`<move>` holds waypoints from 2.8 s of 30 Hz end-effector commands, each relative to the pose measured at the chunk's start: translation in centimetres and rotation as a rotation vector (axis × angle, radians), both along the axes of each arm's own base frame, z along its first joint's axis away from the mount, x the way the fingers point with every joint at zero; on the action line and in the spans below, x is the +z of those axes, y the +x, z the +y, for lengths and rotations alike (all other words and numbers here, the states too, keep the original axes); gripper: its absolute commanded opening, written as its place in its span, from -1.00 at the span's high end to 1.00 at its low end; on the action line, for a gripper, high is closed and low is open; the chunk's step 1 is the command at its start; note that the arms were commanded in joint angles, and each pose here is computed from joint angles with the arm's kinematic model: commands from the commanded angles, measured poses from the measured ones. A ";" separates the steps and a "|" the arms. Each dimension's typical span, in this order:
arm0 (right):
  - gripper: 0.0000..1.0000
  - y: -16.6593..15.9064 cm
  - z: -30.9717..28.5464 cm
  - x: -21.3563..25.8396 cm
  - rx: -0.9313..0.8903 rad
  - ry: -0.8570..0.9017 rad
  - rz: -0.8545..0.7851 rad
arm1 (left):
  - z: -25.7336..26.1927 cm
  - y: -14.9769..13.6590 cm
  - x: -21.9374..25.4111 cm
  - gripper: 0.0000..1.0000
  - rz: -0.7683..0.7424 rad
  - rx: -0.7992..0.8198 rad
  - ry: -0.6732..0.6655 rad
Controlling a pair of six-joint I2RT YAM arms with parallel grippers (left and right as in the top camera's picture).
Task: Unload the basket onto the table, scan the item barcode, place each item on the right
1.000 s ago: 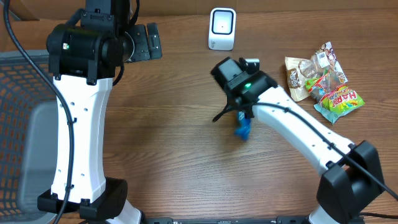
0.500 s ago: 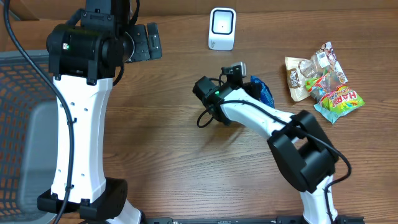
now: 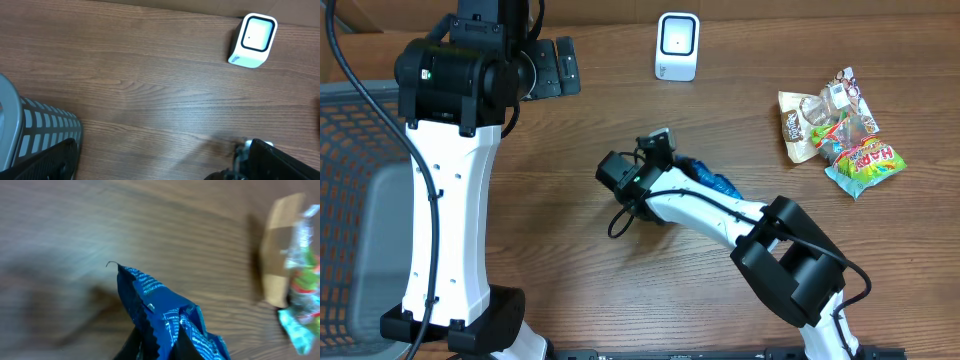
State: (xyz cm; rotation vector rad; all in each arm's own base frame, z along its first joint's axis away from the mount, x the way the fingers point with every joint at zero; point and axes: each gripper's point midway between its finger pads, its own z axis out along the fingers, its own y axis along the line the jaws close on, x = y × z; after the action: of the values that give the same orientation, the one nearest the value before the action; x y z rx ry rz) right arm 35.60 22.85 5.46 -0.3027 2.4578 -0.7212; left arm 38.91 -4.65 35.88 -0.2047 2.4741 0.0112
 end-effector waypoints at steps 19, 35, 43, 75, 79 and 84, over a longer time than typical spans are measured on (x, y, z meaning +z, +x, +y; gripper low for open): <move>-0.43 -9.5 4.8 -4.4 0.486 0.144 0.708 | 0.2 0.1 0.0 -1.00 -0.002 -0.007 0.022; -0.32 -12.1 10.7 3.3 0.671 0.509 0.867 | 0.2 0.1 0.0 -0.99 -0.002 -0.007 0.022; -0.25 -2.5 2.9 7.5 0.101 0.754 0.653 | 0.2 0.1 0.0 -1.00 -0.002 -0.007 0.022; 0.81 -5.8 -5.1 -2.9 -0.038 0.722 0.786 | 0.2 0.1 0.0 -1.00 -0.002 -0.007 0.022; 0.24 -6.8 -3.0 0.1 0.160 0.811 0.843 | 0.2 0.1 0.0 -1.00 -0.002 -0.007 0.022; 0.17 -8.1 -2.0 0.6 0.193 0.805 0.876 | 0.2 0.1 0.0 -1.00 -0.002 -0.007 0.022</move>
State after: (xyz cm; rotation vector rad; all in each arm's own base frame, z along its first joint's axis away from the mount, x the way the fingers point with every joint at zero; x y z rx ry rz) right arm 27.57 18.87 4.03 -0.4596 3.2745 0.5413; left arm 38.91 -4.65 35.90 -0.2047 2.4737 0.0110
